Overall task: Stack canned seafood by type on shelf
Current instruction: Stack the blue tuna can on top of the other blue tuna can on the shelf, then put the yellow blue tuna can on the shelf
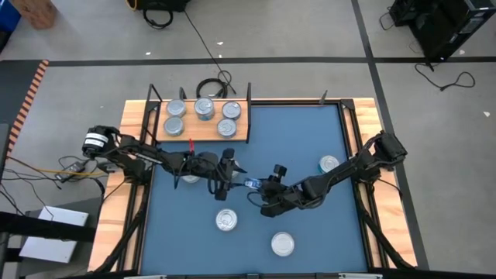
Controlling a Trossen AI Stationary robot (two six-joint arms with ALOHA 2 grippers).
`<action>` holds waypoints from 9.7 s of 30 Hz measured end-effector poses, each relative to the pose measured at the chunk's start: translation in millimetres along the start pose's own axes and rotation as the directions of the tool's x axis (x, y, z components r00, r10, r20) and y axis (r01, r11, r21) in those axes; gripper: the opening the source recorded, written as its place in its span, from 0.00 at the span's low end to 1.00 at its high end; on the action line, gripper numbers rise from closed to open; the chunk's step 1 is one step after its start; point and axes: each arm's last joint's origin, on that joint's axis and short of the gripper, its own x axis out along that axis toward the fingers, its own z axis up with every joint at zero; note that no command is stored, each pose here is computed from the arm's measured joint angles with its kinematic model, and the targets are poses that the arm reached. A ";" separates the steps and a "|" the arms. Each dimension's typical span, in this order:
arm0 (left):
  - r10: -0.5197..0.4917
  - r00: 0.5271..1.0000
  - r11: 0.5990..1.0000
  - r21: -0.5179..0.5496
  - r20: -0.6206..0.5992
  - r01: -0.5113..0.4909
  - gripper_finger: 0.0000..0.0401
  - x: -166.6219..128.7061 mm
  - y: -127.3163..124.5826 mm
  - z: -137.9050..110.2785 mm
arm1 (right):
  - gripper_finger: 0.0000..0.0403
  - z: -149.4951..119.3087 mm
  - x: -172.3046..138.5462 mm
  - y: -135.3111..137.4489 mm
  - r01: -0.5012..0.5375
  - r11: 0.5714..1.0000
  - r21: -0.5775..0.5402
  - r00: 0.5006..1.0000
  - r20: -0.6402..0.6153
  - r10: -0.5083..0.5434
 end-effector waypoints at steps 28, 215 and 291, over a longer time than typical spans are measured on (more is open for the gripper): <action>0.074 0.990 0.984 0.170 -0.119 -0.053 0.39 4.7 -12.4 27.1 | 0.35 14.4 5.4 -3.9 -0.009 0.998 -0.057 0.995 0.096 0.014; 0.238 0.970 0.969 0.085 -0.054 -0.233 0.00 -55.2 -6.1 16.3 | 0.05 -38.6 -68.8 -0.4 -0.240 0.938 0.249 0.864 -0.387 0.324; 0.044 0.989 0.996 0.067 0.138 -0.054 0.01 -61.1 -27.9 -16.0 | 0.01 -25.5 -24.8 -95.6 -0.017 0.972 0.233 0.705 -0.686 0.177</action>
